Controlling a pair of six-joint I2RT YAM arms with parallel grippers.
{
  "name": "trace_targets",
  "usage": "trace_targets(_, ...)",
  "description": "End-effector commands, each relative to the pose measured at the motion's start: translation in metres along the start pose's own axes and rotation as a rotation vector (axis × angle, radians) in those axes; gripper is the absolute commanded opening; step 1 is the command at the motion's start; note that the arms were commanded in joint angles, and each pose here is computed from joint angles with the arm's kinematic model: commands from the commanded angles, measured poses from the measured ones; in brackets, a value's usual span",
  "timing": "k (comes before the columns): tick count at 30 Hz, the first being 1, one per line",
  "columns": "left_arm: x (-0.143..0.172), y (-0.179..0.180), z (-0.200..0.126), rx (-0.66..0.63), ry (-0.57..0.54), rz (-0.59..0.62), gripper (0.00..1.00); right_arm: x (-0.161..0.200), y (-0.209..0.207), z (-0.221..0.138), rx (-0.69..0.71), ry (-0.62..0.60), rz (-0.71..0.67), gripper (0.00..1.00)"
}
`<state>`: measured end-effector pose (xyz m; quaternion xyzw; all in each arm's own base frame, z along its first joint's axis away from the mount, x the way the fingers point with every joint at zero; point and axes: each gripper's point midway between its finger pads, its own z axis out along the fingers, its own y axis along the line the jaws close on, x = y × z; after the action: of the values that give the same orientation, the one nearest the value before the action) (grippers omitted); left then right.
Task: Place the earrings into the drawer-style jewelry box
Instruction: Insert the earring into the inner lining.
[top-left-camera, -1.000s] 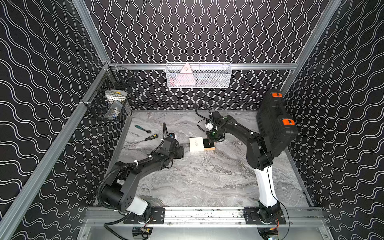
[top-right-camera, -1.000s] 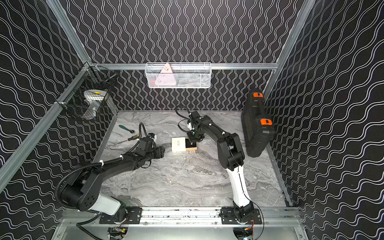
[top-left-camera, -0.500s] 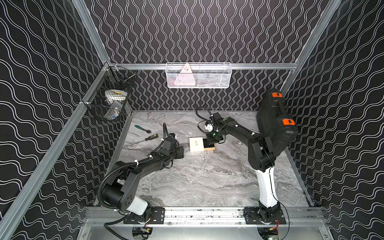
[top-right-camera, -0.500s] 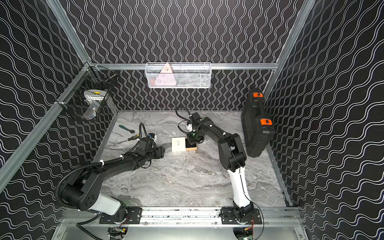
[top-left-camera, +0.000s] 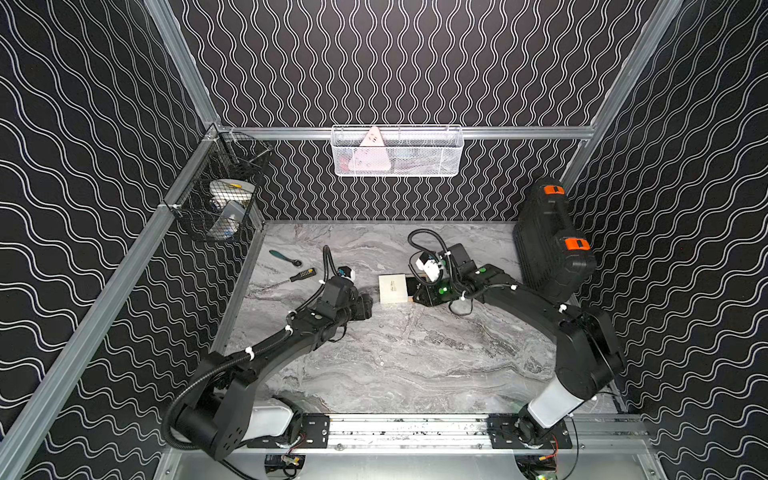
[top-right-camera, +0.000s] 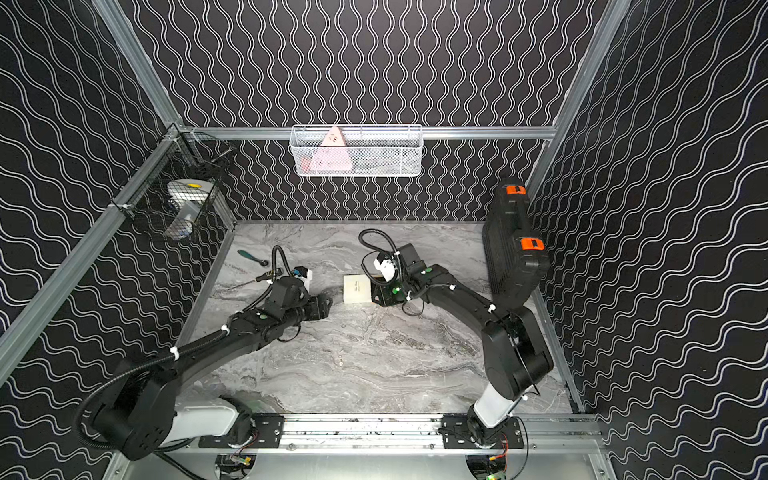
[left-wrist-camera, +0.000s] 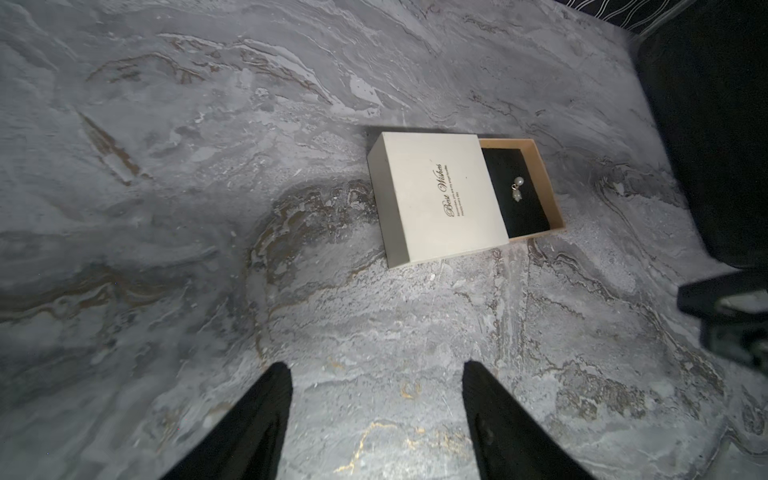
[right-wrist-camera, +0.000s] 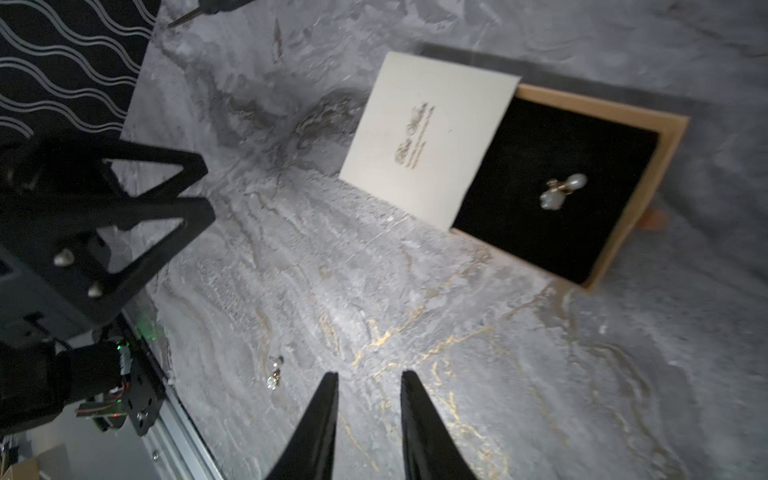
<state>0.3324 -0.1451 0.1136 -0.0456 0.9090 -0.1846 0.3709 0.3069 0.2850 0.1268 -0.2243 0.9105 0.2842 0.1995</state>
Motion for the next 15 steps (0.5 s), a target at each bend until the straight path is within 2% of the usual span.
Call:
trace_targets(1, 0.02, 0.015, -0.015, -0.066, 0.061, -0.05, 0.7, 0.01, 0.034, 0.007, -0.078, -0.066, -0.052, 0.31)
trace_targets(6, 0.025, 0.029, -0.047, -0.123, 0.038, -0.072, 0.7, 0.049, 0.077, 0.028, -0.174, -0.061, -0.218, 0.33)
trace_targets(10, 0.024, 0.033, -0.068, -0.112, -0.012, -0.076, 0.71, 0.071, 0.085, 0.049, -0.22, -0.055, -0.385, 0.32)
trace_targets(15, 0.025, 0.032, -0.081, -0.095, -0.028, -0.057, 0.71, 0.077, 0.083, 0.063, -0.224, -0.055, -0.563, 0.3)
